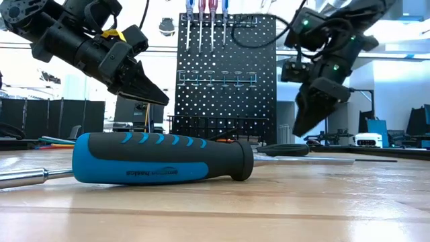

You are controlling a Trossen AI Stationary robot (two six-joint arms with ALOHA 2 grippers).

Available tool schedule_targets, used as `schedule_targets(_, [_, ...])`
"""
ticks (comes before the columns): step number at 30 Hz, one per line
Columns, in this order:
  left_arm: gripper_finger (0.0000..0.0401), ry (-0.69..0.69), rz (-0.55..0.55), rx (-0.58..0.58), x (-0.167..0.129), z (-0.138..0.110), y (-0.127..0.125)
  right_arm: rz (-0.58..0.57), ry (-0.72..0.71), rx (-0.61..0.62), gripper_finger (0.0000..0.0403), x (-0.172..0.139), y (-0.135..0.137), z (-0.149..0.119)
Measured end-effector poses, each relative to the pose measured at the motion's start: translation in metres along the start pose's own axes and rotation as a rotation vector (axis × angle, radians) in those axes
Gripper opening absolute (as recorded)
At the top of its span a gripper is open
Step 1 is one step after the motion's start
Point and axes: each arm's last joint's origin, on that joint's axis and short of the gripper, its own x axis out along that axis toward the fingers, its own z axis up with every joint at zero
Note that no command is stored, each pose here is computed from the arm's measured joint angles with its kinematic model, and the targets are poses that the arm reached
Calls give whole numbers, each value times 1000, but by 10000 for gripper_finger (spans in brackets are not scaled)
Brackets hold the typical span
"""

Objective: Hang tools onto peg board
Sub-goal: Hang the top black screwdriver on the pegboard

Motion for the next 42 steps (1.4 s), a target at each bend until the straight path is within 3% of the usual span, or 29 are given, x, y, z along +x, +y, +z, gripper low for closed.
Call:
schedule_targets(6, [111,8,-11,-1,-1,-1,-3,-11,25,-66,281,8,-18,-10])
schedule_targets(19, [111,19,-14,-10,-1,-2,-4,17,-30,-143,256,11,-20,-9])
schedule_targets(27, [111,19,-14,-10,-1,-2,-4,83,59,-141,250,46,-15,-14])
schedule_targets(32, [111,19,-13,-10,-1,-2,-4,100,62,-120,205,55,-13,-14])
schedule_targets(37, [111,19,-13,-7,-1,-2,-4,97,52,-112,110,45,-14,-8])
schedule_targets(42, [111,18,-14,33,-1,-2,-4,60,7,-114,102,18,-14,4])
